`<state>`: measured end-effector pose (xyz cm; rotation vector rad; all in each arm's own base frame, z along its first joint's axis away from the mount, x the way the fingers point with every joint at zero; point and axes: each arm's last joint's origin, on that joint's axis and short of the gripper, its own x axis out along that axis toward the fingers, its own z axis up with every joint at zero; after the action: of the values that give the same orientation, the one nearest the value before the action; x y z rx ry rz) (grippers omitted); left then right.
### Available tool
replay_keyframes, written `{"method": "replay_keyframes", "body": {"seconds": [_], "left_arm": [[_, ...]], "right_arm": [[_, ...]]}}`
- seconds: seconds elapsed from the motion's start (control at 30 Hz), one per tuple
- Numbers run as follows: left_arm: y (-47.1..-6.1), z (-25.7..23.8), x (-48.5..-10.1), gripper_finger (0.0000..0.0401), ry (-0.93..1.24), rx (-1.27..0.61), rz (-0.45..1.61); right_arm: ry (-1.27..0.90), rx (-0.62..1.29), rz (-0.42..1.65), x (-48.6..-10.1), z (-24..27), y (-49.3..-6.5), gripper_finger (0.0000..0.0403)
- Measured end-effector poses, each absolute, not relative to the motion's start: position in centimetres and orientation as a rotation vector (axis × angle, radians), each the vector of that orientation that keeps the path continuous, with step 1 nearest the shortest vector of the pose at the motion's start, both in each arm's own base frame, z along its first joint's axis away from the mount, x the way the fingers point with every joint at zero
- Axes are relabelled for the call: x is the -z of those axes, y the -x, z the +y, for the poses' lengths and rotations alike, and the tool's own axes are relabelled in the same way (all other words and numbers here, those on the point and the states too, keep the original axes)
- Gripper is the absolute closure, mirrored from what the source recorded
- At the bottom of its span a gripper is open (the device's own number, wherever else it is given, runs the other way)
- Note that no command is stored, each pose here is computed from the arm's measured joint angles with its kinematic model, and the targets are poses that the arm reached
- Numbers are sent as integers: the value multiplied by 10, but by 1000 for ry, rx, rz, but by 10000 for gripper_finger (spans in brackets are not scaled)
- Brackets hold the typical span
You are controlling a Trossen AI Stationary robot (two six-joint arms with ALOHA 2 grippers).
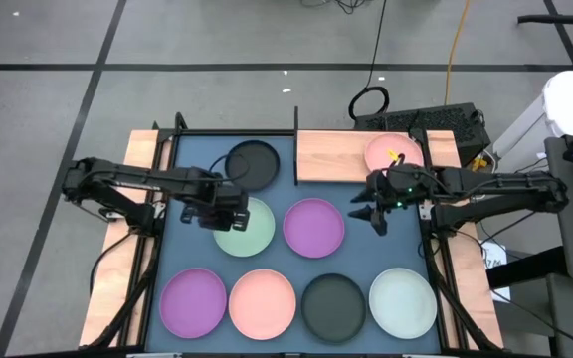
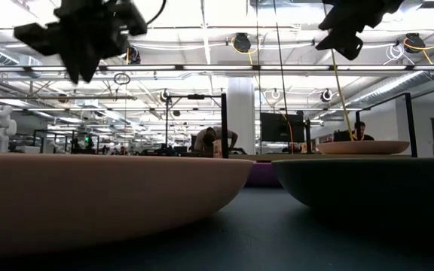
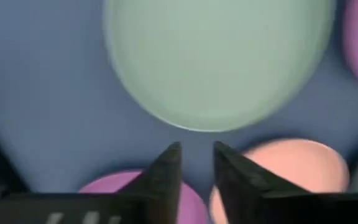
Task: Place and stack plates onto a shelf
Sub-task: Put the green plate on the shelf
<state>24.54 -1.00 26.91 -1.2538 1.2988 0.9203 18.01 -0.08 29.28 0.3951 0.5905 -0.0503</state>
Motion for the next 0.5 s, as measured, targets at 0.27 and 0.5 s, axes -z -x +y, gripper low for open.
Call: {"method": "replay_keyframes", "body": {"seconds": [0.27,0.5], "left_arm": [[-232,11,-231,191,1200,-1023,1341],[-223,25,-196,185,1205,-1018,1340]], "right_arm": [[-414,43,590,-293,2,-180,204],[-551,82,580,-294,2,-181,204]]}}
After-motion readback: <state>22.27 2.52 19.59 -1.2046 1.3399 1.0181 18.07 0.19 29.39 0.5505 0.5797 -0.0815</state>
